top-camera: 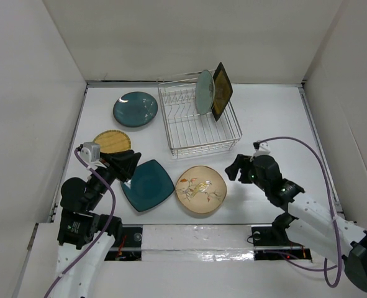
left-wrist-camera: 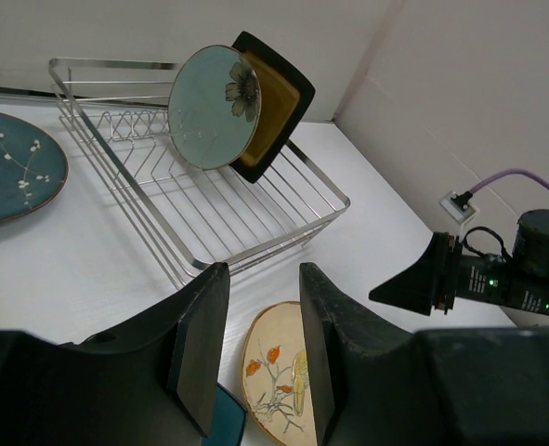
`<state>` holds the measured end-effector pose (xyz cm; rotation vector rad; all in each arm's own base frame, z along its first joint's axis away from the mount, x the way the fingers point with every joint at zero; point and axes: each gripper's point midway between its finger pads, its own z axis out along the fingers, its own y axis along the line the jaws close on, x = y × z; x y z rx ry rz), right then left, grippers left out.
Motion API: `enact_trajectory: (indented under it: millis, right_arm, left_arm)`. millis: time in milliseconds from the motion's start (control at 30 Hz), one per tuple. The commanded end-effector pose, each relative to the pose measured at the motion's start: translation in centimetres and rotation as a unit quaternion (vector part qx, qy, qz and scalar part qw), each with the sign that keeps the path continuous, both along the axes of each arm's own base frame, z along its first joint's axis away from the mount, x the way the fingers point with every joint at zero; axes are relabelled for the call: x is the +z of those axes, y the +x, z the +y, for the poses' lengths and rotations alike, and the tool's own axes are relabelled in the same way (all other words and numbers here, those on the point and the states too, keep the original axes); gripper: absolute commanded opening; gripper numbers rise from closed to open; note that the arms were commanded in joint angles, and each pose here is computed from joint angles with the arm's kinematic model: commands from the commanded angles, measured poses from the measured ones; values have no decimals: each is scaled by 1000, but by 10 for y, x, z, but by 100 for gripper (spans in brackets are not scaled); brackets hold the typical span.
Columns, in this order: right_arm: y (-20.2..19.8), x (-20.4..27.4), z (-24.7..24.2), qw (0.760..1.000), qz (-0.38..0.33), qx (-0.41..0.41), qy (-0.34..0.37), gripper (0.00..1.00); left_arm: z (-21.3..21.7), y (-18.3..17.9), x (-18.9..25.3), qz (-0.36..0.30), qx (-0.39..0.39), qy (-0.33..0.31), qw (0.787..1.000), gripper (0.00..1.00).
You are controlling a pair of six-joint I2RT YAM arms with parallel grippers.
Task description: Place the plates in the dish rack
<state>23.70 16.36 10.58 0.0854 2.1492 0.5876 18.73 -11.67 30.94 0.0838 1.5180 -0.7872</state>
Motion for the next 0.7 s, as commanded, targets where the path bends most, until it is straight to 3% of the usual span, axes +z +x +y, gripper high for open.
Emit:
enact_trajectory:
  millis: [0, 167, 300, 500, 600, 667]
  right_arm:
    - [-27, -9, 22, 995, 57, 52, 70, 78]
    - [-51, -36, 44, 982, 106, 108, 109, 71]
    - [-49, -46, 46, 983, 120, 96, 102, 63]
    - [-47, -61, 51, 976, 143, 92, 134, 42]
    - [-46, -80, 46, 974, 168, 77, 128, 26]
    - [-43, -82, 44, 975, 167, 71, 129, 24]
  left_arm:
    - [-1, 1, 8, -20, -3, 0, 1000, 33]
    - [0, 5, 4, -9, 1, 1, 1000, 33]
    - [1, 7, 3, -5, 7, 1, 1000, 33]
    - [1, 5, 5, -11, 5, 1, 1000, 33]
    - [1, 3, 9, -19, 4, -1, 1000, 33]
    - [1, 2, 10, -23, 4, -1, 1000, 33]
